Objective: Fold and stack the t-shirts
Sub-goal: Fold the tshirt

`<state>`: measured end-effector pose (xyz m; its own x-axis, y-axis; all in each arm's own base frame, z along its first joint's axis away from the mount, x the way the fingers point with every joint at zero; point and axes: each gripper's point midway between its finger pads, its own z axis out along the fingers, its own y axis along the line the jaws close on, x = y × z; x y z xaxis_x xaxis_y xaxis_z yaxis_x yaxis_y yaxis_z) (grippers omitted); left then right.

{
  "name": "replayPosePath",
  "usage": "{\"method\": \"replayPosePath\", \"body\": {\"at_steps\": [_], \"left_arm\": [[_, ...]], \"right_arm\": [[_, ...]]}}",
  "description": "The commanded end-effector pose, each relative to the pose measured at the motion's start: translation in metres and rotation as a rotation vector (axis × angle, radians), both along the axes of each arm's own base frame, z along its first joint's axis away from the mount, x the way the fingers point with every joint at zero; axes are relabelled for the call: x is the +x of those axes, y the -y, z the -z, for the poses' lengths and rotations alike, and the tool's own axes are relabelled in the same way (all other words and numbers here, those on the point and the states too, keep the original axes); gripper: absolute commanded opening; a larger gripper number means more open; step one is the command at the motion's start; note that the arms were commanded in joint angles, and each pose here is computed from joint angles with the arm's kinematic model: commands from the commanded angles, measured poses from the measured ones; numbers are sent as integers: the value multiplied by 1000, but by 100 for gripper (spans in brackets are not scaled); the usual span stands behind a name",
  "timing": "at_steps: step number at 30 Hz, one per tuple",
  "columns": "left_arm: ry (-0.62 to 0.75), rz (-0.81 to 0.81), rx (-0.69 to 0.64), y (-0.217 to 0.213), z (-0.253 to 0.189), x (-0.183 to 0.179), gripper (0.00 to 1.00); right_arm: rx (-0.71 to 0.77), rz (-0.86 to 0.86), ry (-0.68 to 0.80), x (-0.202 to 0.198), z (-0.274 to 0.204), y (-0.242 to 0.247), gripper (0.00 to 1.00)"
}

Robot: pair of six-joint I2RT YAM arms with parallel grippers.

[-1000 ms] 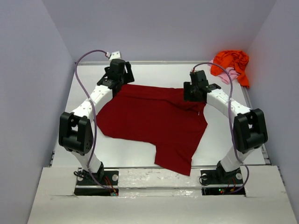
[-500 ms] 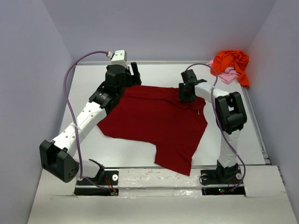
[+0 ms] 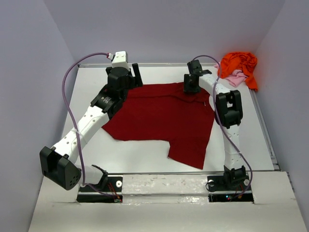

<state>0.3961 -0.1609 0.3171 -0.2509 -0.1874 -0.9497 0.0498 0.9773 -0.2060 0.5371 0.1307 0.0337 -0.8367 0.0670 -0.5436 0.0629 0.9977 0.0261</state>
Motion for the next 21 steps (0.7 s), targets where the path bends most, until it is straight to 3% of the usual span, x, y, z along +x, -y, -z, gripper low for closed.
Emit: {"method": "replayPosePath", "body": {"at_steps": [1,9,12,17,19,20,21], "left_arm": [[50,-55,15,-14,-14,-1,88],[47,-117,44,-25,-9,2,89],[38,-152,40,-30,0,6,89],[-33,-154,-2,-19,27,9,89],[-95,-151,-33,-17,49,-1,88],[-112,-154,-77,-15,57,-5,88],[-126,-135,-119,-12,62,-13,88]], "right_arm": [[-1,32,-35,14,6,25,58],[-56,83,35,29,-23,57,58],[-1,52,79,28,-51,47,58],[66,2,125,-3,-91,22,58],[123,-26,228,-21,-138,5,57],[133,-28,186,-42,-121,7,57],[182,-59,265,-55,-156,-3,57]]}}
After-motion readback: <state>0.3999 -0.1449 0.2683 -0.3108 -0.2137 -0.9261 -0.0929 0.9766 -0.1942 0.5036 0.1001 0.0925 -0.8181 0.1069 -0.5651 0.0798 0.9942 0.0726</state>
